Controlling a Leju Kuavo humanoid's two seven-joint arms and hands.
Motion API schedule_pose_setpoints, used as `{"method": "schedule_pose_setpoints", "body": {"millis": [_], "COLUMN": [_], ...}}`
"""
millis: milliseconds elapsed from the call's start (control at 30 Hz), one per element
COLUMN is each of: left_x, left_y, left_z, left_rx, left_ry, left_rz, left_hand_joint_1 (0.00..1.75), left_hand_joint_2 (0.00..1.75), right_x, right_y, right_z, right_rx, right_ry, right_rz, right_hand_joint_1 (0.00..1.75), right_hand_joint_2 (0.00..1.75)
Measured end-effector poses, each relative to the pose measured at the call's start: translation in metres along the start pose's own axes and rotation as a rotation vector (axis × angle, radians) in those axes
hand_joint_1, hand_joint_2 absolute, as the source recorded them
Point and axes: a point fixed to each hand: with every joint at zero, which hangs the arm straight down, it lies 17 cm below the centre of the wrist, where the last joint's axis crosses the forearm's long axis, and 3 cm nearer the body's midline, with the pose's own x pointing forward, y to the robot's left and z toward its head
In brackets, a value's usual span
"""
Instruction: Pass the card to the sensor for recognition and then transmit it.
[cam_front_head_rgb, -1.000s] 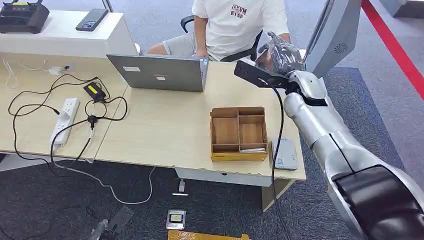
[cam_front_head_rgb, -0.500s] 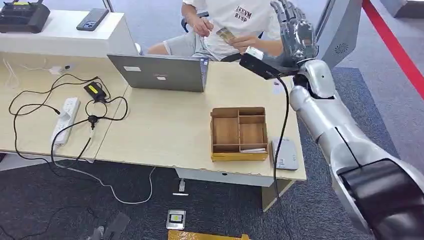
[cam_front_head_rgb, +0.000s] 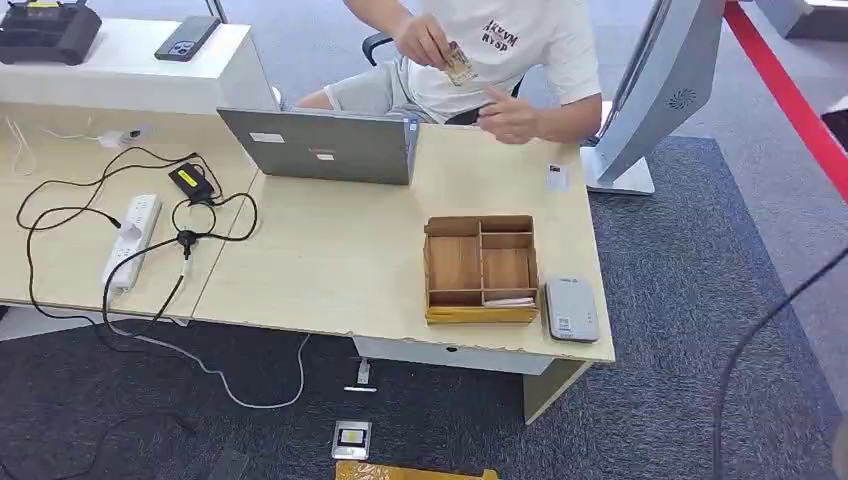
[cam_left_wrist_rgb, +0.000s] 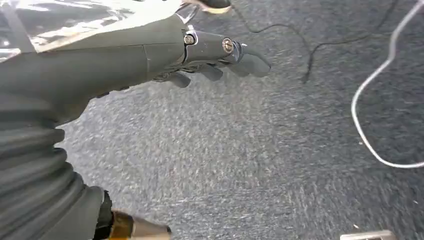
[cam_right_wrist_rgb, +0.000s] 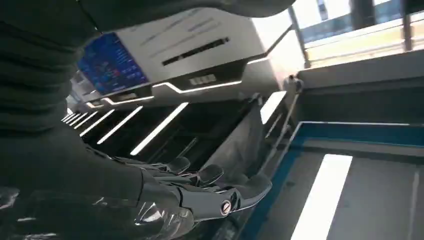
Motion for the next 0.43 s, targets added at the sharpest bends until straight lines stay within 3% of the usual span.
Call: {"method": "schedule_pose_setpoints", "body": {"millis": [100,267,433], "left_x": [0.000,0.005,0.005], "left_y": [-0.002,-0.002,-0.012], "left_z": [0.001,0.000,0.004], "left_rx": [0.006,0.032,0.031], "left_ry": [0.010,0.040,0.073], "left_rz": [0.020,0.085,0.130], "left_hand_joint_1": [0.00,0.00,0.00], "left_hand_joint_2": [1.75,1.75,1.75], "right_x": [-0.075,-0.139,-0.179], "right_y": [-0.020,-0.027,-0.021], "right_z": [0.056,0.128,0.218], "right_rx": [-0.003,0.162,0.315], "right_ry": [0.151,0.195,0.316], "right_rz": [0.060,0.286,0.371], "right_hand_joint_1": [0.00,0.00,0.00], "right_hand_joint_2": [0.00,0.00,0.00]}}
